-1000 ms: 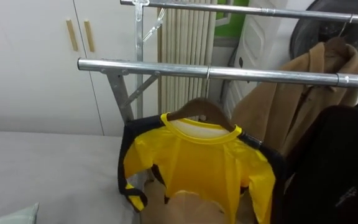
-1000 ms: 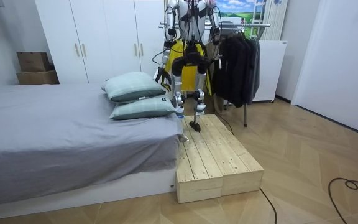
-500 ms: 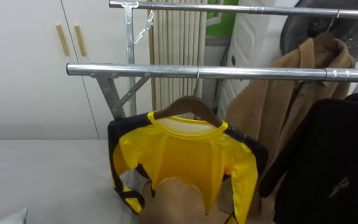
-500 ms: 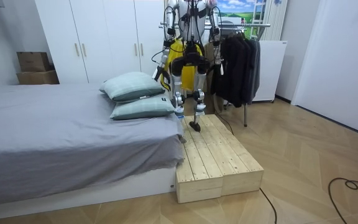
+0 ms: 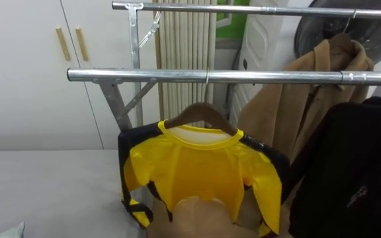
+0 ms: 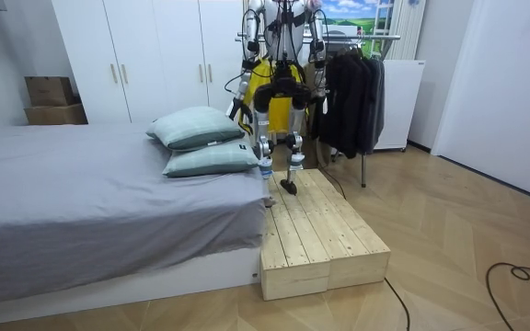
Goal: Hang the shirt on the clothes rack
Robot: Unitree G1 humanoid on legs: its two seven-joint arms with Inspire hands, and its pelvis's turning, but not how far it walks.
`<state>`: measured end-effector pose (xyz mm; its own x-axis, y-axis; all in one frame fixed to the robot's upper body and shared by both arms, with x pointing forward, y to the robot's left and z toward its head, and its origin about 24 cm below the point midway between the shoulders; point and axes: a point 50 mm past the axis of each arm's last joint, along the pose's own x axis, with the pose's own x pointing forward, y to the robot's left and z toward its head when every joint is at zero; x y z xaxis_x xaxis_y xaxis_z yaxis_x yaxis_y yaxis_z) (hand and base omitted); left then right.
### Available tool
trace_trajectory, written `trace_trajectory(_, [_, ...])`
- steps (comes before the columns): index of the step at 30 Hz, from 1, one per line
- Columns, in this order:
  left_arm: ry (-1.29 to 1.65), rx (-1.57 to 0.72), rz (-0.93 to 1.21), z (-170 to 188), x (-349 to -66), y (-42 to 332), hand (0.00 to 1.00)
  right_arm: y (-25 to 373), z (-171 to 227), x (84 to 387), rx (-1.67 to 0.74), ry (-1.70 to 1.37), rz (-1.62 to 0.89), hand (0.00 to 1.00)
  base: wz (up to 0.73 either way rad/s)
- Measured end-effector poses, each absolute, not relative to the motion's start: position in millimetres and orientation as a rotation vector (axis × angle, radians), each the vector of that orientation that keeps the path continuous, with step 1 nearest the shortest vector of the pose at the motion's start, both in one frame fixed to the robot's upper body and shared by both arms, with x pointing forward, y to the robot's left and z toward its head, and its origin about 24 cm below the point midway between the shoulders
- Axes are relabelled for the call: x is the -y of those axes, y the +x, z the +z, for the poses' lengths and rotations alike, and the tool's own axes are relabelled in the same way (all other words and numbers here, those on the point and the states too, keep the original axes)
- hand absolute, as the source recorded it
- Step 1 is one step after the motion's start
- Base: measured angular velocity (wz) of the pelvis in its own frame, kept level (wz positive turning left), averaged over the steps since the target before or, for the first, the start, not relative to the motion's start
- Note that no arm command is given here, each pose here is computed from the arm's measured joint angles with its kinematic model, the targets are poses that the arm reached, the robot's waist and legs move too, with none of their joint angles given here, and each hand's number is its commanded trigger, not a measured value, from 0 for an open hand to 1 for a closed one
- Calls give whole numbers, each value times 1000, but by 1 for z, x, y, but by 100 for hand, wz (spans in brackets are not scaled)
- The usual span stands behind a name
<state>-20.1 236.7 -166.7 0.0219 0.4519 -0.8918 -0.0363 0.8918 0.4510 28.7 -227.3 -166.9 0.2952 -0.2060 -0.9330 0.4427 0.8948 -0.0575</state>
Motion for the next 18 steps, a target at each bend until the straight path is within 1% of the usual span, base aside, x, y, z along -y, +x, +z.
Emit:
trace_trajectory(11, [278, -1493, 415, -168, -233, -19, 0, 37, -166, 230, -1188, 204, -423, 0, 1])
trace_trajectory(18, [258, -1479, 405, -169, -230, -14, 0, 48, -165, 232, -1179, 114, -365, 0, 5])
